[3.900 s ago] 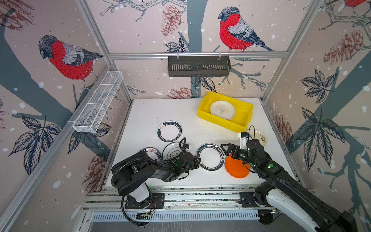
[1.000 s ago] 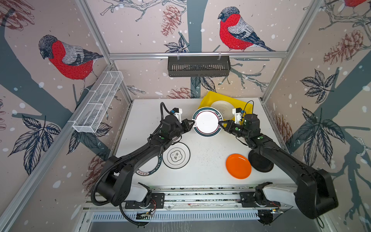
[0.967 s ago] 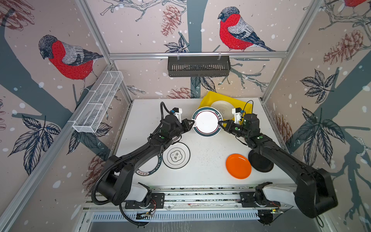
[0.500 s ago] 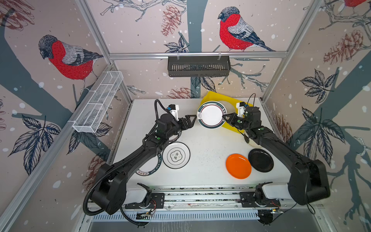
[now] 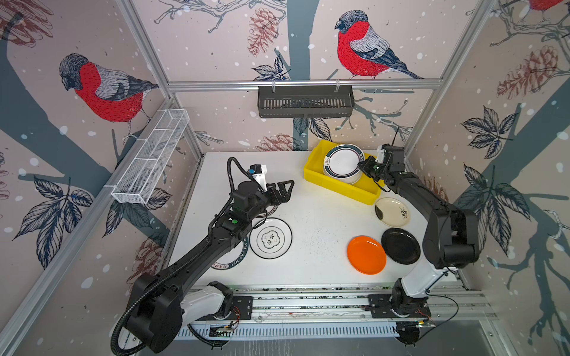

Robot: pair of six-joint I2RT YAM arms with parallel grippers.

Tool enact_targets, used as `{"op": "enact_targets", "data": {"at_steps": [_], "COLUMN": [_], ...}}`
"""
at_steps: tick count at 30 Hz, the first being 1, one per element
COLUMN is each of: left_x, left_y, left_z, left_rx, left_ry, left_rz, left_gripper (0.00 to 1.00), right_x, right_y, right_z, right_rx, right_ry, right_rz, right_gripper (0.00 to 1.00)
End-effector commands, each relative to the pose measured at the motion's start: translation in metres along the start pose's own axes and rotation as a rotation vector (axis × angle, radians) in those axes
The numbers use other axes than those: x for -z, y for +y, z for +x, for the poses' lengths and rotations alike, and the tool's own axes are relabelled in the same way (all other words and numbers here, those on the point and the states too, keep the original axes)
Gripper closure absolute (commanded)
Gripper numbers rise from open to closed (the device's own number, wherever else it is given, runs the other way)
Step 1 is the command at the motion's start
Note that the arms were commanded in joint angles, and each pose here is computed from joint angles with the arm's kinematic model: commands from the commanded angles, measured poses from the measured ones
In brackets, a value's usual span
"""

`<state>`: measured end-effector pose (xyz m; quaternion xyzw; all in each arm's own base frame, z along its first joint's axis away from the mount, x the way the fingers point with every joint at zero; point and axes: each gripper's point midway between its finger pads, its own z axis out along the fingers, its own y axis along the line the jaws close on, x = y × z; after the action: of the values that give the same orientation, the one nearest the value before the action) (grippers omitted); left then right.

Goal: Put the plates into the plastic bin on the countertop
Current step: 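Lower the rimmed plate into the bin with the right gripper while the left draws back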

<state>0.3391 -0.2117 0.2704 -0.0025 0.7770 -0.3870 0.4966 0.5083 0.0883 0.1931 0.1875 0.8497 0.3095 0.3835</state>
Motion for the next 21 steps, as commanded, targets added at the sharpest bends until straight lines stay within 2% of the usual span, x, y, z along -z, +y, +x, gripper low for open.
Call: {"op": "enact_targets", "data": {"at_steps": [1, 11, 18, 21], "left_x": [0.007, 0.036, 0.044, 0.046], "left_y": [0.008, 0.031, 0.034, 0.035], "left_z": [-0.005, -0.009, -0.008, -0.009], "left_rx": [-0.065, -0.121, -0.158, -0.177], "left_ry": [-0.029, -0.123, -0.128, -0.126], "left_rz": [-0.054, -0.168, -0.19, -0.199], "left_gripper": [0.02, 0.02, 0.02, 0.02], "right_x": [-0.017, -0.069, -0.084, -0.087], "right_y": [-0.02, -0.049, -0.067, -0.067], "right_z": [-0.013, -0.007, 0.003, 0.005], "right_rx": [0.008, -0.004, -0.021, -0.011], "right_ry": [-0.013, 0.075, 0.1, 0.105], "right_rz": [0.073, 0.149, 0.203, 0.205], "right_gripper": [1.0, 1.0, 1.0, 0.96]}}
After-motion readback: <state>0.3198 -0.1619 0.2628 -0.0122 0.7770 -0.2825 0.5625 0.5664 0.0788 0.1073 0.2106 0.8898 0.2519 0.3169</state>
